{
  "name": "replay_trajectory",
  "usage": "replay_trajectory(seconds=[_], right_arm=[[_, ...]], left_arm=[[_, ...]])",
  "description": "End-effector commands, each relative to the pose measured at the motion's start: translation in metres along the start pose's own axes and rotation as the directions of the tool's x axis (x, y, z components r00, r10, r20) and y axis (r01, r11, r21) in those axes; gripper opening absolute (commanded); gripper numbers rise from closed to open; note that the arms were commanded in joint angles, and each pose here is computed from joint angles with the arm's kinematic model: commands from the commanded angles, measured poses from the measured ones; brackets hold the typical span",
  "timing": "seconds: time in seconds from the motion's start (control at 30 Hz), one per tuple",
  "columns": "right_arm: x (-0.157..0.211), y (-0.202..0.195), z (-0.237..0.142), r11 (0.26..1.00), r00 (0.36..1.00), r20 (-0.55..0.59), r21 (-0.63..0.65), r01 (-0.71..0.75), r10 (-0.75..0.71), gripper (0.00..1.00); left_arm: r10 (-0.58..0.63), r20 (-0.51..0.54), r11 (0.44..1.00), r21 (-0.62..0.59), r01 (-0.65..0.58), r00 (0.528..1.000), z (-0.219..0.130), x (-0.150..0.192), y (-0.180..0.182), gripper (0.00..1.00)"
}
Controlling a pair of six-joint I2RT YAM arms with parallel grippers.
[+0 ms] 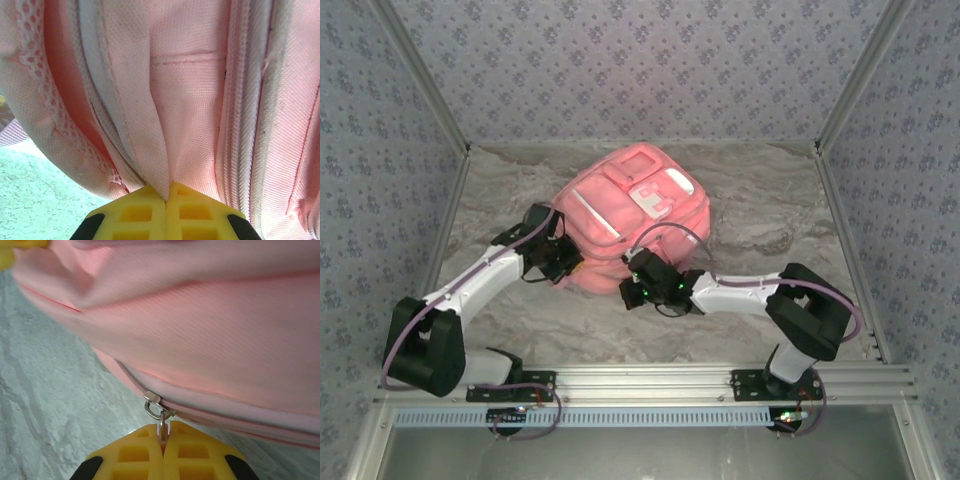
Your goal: Pack the student bag
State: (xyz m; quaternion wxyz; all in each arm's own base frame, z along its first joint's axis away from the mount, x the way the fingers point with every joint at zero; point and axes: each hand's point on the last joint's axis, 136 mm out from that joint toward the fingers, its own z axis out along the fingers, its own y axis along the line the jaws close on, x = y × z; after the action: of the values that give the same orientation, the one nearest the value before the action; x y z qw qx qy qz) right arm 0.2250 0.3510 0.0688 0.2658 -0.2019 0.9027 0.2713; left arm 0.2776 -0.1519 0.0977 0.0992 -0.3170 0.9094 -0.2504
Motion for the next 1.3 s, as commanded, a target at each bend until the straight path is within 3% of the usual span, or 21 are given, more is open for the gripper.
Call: replay_trajectory(seconds=[0.0,0.33,0.87,1.0,1.17,1.27], right_arm=[[0.014,-0.024,-0.009,0.998,0.999,-0.037,0.066,-0.005,0.008,0.0],[0.019,-0.071,-0.02,0.985,0.996,-0.033,0.151,-0.081,0.087,0.0],[0.006,-0.135,-0.04,0.918,0.964,0.064,0.295,-0.266,0.258,0.0],[0.003,-0.14,-0.04,0.904,0.949,0.083,0.288,-0.315,0.304,0.0],[0.0,-0.15,-0.047,0.89,0.936,0.102,0.288,-0.353,0.338,0.0],[0.003,-0.159,-0.055,0.875,0.921,0.115,0.288,-0.389,0.372,0.0]], left_arm=[[0.004,0.063,1.0,-0.027,-0.002,0.998,-0.013,-0.013,0.003,0.0],[0.009,0.063,1.0,-0.028,-0.008,0.998,-0.014,-0.013,0.004,0.0],[0.01,0.058,1.0,-0.019,-0.009,0.998,-0.01,-0.01,0.009,0.0],[0.061,0.04,0.997,0.039,-0.062,0.997,-0.011,-0.006,-0.006,0.01],[0.233,0.006,0.95,0.213,-0.229,0.972,-0.022,0.01,-0.045,0.43],[0.335,0.047,0.886,0.324,-0.332,0.941,-0.042,0.02,-0.063,0.57]])
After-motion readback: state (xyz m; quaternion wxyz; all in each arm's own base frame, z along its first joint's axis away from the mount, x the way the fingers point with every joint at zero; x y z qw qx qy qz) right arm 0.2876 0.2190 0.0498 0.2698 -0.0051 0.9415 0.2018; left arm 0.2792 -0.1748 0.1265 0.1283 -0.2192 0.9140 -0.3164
